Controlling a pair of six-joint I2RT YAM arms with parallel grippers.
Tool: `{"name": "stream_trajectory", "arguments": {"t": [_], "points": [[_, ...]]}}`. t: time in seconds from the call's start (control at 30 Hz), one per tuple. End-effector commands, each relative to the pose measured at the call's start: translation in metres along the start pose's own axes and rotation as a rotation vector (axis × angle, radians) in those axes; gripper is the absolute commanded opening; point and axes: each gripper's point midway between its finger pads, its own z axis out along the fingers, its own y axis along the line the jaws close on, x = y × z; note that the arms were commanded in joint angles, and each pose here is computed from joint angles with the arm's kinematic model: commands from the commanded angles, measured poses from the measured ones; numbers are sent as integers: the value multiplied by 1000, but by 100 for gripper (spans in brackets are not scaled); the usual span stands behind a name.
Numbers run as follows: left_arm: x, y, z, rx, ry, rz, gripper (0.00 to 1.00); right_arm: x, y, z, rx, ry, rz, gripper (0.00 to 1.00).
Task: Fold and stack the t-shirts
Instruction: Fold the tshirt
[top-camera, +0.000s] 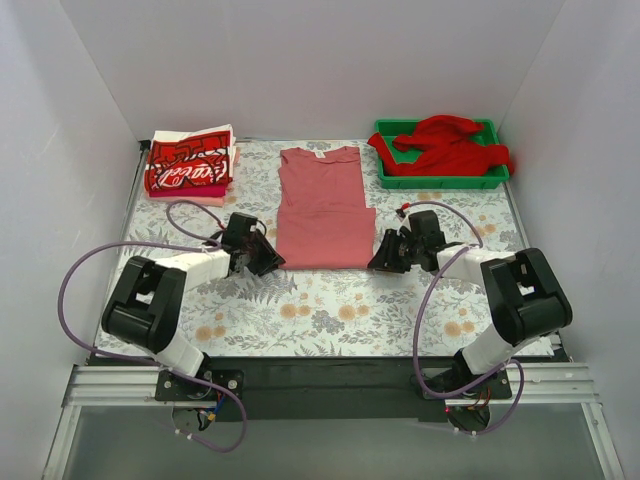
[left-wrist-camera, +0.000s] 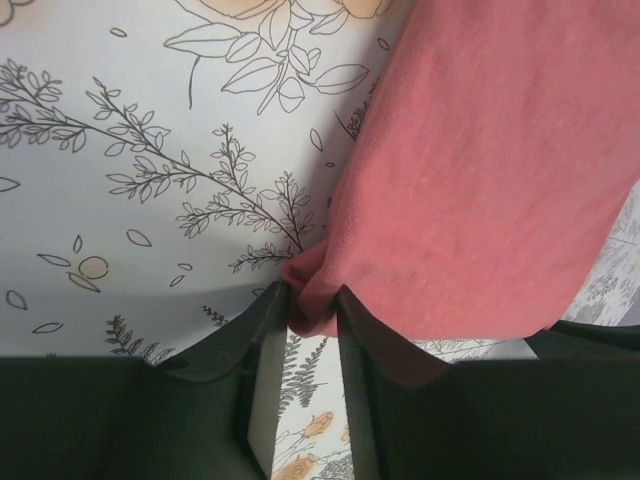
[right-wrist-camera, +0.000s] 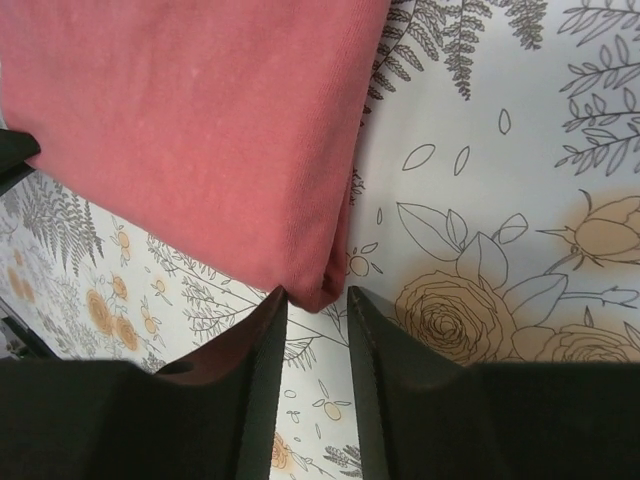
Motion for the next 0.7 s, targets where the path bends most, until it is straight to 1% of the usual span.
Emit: {"name": "stream_trajectory", "arguments": {"t": [0.0, 0.03, 0.1, 0.27, 0.3, 0.37, 0.4, 0.43, 0.5, 0.53, 0.6, 0.63, 0.67], "points": [[1, 15, 9, -74, 0, 8, 25, 2, -3, 7, 4, 19, 14, 36], [0, 14, 10, -72, 0, 9, 18, 2, -4, 8, 7, 21, 14, 33], [1, 16, 14, -83, 6, 13, 0, 1, -4, 9, 6, 22, 10, 27], [2, 21, 15, -92, 5, 25, 0, -1, -3, 14, -4, 33, -1, 13], [2, 23, 14, -96, -2, 27, 0, -1, -2, 14, -6, 35, -8, 8], [0, 19, 7, -76, -19, 30, 0, 1, 3, 12, -35, 46, -24, 1], [6, 28, 5, -88, -11, 28, 0, 2, 6, 7, -47, 41, -35, 1], [4, 22, -3, -61, -28, 26, 0, 4, 6, 4, -53, 40, -50, 1], [16, 31, -11, -59, -15, 19, 0, 10, 11, -8, -69, 35, -71, 1], [18, 28, -20, -30, -26, 10, 0, 21, 8, -12, -66, 55, -76, 1], [31, 31, -31, -12, 1, 11, 0, 35, 8, -25, -67, 78, -84, 1], [44, 44, -34, -27, 24, 12, 0, 52, 1, -29, -52, 107, -76, 1], [47, 39, -47, 11, 12, 8, 0, 58, 0, -34, -51, 114, -88, 1]]}}
